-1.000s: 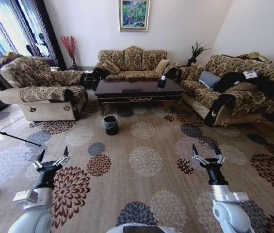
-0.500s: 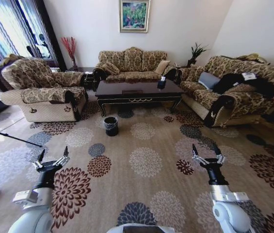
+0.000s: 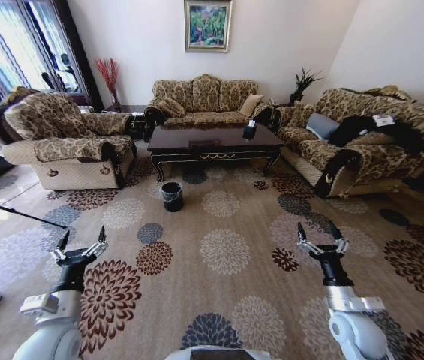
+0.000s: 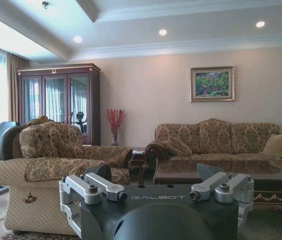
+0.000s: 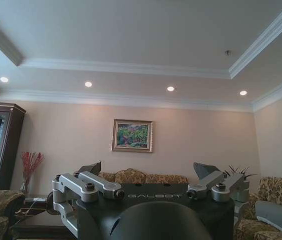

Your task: Move to the front of the table and pick up the trash from the floor, then place it into the trash bin.

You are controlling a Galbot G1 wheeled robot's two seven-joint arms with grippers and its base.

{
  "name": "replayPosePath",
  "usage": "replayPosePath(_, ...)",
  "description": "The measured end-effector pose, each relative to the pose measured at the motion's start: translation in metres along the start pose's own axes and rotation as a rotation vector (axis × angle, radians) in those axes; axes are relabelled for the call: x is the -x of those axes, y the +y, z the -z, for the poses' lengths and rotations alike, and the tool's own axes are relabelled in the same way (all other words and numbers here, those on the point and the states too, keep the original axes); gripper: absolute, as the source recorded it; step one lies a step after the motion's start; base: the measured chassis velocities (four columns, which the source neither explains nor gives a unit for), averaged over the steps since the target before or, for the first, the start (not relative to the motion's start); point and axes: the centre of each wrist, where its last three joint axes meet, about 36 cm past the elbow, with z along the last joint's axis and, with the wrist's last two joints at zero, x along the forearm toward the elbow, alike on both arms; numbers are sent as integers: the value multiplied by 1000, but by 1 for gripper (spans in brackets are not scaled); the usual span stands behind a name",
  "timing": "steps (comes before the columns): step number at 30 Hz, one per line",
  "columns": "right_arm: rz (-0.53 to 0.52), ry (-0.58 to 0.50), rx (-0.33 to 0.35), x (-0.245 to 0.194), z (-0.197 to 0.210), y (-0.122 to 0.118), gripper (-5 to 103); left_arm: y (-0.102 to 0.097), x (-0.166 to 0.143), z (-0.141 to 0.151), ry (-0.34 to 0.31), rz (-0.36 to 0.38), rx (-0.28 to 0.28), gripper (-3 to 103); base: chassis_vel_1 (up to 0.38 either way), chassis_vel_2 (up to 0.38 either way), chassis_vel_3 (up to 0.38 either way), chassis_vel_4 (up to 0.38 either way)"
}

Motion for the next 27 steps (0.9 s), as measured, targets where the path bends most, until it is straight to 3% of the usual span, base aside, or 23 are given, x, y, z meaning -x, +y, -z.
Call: replayPosePath(27,0,0,0,0,0,0,100,0,0,0,0,0,0,100,0,0,0,0)
